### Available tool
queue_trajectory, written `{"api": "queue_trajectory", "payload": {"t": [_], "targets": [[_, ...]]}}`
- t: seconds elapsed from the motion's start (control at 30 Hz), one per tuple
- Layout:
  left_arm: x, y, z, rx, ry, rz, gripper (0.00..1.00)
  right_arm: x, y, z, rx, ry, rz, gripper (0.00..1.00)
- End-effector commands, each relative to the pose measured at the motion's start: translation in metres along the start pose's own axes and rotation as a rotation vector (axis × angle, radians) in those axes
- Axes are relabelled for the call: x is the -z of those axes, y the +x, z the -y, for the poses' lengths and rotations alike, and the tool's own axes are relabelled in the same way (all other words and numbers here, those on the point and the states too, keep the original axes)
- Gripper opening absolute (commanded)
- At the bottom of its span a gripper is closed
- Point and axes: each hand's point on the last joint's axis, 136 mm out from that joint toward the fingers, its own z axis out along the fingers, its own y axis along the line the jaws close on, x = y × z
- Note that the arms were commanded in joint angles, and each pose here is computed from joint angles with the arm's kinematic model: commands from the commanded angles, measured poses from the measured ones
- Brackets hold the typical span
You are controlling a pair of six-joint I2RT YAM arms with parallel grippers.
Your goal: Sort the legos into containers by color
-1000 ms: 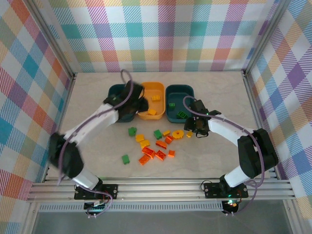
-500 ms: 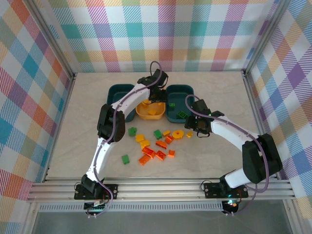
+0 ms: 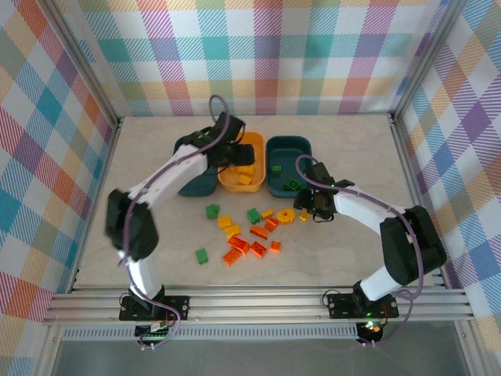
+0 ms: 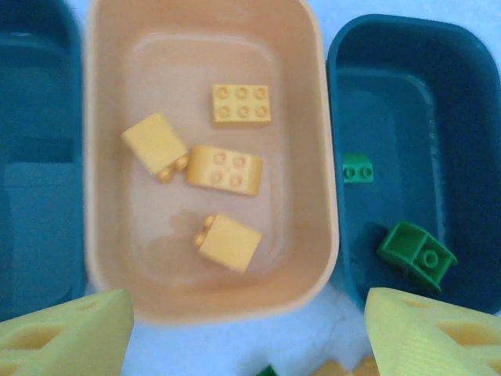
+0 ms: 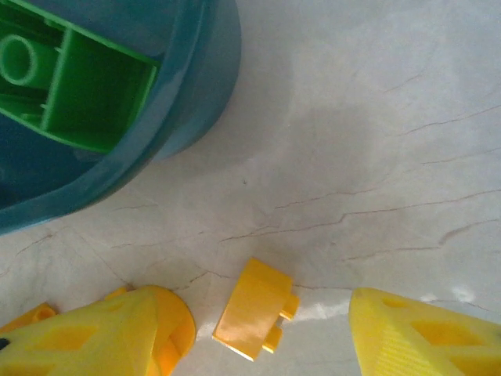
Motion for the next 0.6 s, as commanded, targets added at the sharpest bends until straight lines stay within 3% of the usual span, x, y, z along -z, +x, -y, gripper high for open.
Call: {"api": "queue_trajectory", "payload": {"t": [0.0,0.2,0.37,0.57], "targets": [[0.007,0.027,-0.034,0.121,-0.042,0.055,0.78,-0.015,0.005,-0.008,-0.028,-0.016,-0.055,0.65],[0.030,0.100,-0.090,0.188,-0.121,0.023,0.79,-0.026,0.011,-0.002,-0.031,0.009,-0.081,0.54],[0.054,0.122,-0.117,0.177,-0.172,0.037,0.82,-0.024,0.016,0.003,-0.017,0.028,-0.083,0.35],[0.064,0.124,-0.123,0.177,-0.171,0.065,0.84,-0.016,0.022,0.002,-0.001,0.030,-0.088,0.23]]}}
